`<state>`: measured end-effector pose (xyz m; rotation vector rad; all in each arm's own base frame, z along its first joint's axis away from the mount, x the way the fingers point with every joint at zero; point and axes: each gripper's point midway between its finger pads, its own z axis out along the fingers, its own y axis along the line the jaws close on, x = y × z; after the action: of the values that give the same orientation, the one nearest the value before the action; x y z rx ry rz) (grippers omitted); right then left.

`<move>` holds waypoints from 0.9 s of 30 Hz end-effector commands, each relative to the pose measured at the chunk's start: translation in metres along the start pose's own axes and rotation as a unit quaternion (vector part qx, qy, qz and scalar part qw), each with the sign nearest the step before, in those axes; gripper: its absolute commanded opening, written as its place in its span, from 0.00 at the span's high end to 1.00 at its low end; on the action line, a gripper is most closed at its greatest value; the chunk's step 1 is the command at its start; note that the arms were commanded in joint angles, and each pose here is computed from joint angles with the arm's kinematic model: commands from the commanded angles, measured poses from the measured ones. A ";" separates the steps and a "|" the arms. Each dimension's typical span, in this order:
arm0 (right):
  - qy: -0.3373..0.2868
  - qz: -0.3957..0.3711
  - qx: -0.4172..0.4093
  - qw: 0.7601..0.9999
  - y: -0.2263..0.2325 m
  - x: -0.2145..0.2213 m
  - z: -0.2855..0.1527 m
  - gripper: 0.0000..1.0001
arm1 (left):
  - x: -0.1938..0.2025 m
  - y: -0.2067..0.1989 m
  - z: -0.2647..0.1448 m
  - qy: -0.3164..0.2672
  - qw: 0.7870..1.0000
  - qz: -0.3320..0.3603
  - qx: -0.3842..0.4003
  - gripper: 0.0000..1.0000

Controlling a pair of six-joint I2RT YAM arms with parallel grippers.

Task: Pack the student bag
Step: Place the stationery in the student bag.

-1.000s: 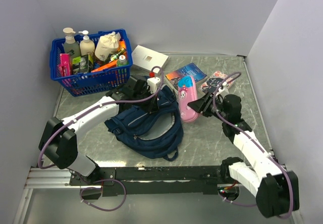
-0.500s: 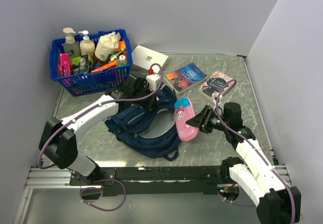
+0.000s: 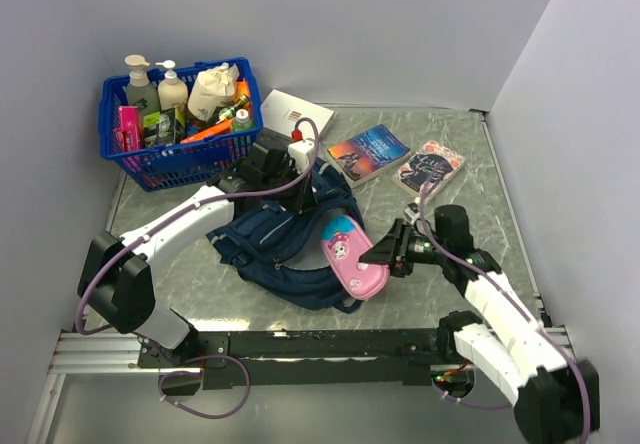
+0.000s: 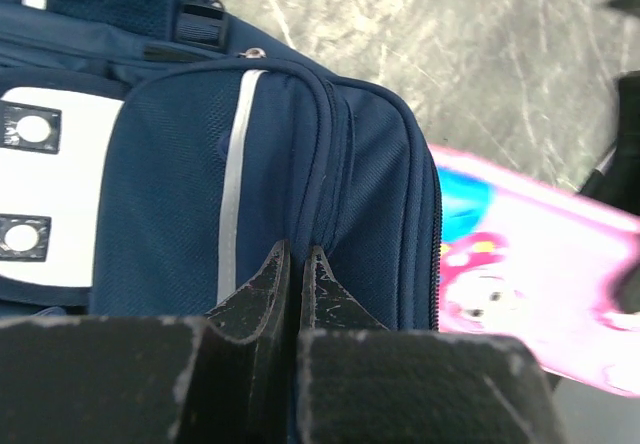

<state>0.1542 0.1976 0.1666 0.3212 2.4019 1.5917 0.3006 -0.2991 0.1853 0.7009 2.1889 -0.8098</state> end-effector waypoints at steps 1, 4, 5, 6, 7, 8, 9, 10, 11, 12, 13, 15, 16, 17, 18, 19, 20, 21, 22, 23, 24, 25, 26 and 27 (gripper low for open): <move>0.019 -0.033 -0.002 0.999 0.024 -0.014 0.020 0.81 | -0.046 -0.013 -0.017 -0.066 0.997 0.012 0.031 0.99; 0.013 -0.050 0.038 0.998 0.023 -0.027 0.043 0.82 | -0.045 -0.030 -0.024 -0.057 0.995 0.017 0.074 0.99; -0.002 -0.066 0.033 0.997 0.028 -0.037 0.050 0.81 | -0.044 -0.039 -0.027 -0.052 0.994 0.018 0.095 0.99; 0.001 -0.069 0.033 0.997 0.028 -0.040 0.060 0.81 | -0.042 -0.043 -0.029 -0.049 0.993 0.018 0.107 0.99; -0.009 -0.070 0.021 0.997 0.032 -0.047 0.065 0.80 | -0.042 -0.046 -0.030 -0.047 0.992 0.017 0.115 0.99; -0.031 -0.100 -0.014 0.994 0.048 -0.059 0.071 0.78 | -0.040 -0.049 -0.031 -0.044 0.991 0.015 0.122 0.99; -0.044 -0.104 -0.017 0.993 0.045 -0.067 0.078 0.77 | -0.038 -0.053 -0.034 -0.039 0.990 0.016 0.137 0.99; -0.060 -0.108 -0.022 0.992 0.047 -0.075 0.081 0.76 | -0.037 -0.055 -0.034 -0.038 0.989 0.016 0.141 0.99; -0.089 -0.139 -0.059 0.984 0.063 -0.088 0.084 0.74 | -0.034 -0.056 -0.034 -0.034 0.989 0.015 0.144 0.99; -0.108 -0.137 -0.051 0.983 0.054 -0.096 0.091 0.73 | -0.033 -0.057 -0.034 -0.033 0.989 0.014 0.147 0.99; -0.119 -0.139 -0.054 0.982 0.054 -0.099 0.095 0.72 | -0.032 -0.057 -0.035 -0.031 0.988 0.014 0.149 0.99; -0.160 -0.151 -0.055 0.974 0.052 -0.118 0.107 0.68 | -0.032 -0.059 -0.036 -0.030 0.987 0.010 0.156 0.99; -0.172 -0.159 -0.050 0.971 0.051 -0.123 0.111 0.66 | -0.032 -0.059 -0.035 -0.029 0.987 0.007 0.157 0.99; -0.181 -0.167 -0.051 0.968 0.053 -0.122 0.118 0.61 | -0.032 -0.058 -0.035 -0.030 0.987 0.006 0.158 0.99; -0.201 -0.181 -0.066 0.960 0.059 -0.126 0.124 0.56 | -0.033 -0.059 -0.035 -0.030 0.987 0.004 0.160 0.99; -0.231 -0.185 -0.057 0.953 0.059 -0.135 0.127 0.49 | -0.032 -0.059 -0.034 -0.028 0.987 0.000 0.161 0.99; -0.218 -0.196 -0.059 0.954 0.064 -0.126 0.137 0.37 | -0.032 -0.059 -0.034 -0.028 0.986 -0.001 0.162 0.99; -0.212 -0.208 -0.058 0.953 0.076 -0.131 0.147 0.32 | -0.032 -0.059 -0.033 -0.027 0.987 -0.001 0.161 0.99; -0.193 -0.222 -0.024 0.956 0.065 -0.126 0.154 0.29 | -0.033 -0.058 -0.033 -0.029 0.987 -0.002 0.159 0.99; -0.184 -0.234 -0.017 0.954 0.067 -0.120 0.158 0.25 | -0.032 -0.057 -0.032 -0.028 0.987 -0.002 0.158 0.99; -0.185 -0.244 -0.012 0.952 0.066 -0.118 0.157 0.23 | -0.032 -0.056 -0.032 -0.029 0.987 -0.002 0.156 0.99; -0.193 -0.253 -0.003 0.948 0.062 -0.118 0.154 0.15 | -0.031 -0.053 -0.031 -0.028 0.988 -0.004 0.153 0.99; -0.200 -0.257 -0.001 0.945 0.064 -0.117 0.147 0.09 | -0.030 -0.052 -0.031 -0.028 0.988 -0.004 0.153 0.99; -0.200 -0.257 0.010 0.945 0.058 -0.116 0.142 0.06 | -0.029 -0.051 -0.030 -0.027 0.988 -0.006 0.150 0.99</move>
<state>0.2945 0.2991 0.1137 0.1344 2.2172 1.1762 0.2879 -0.3018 0.2082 0.7543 2.1413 -1.0486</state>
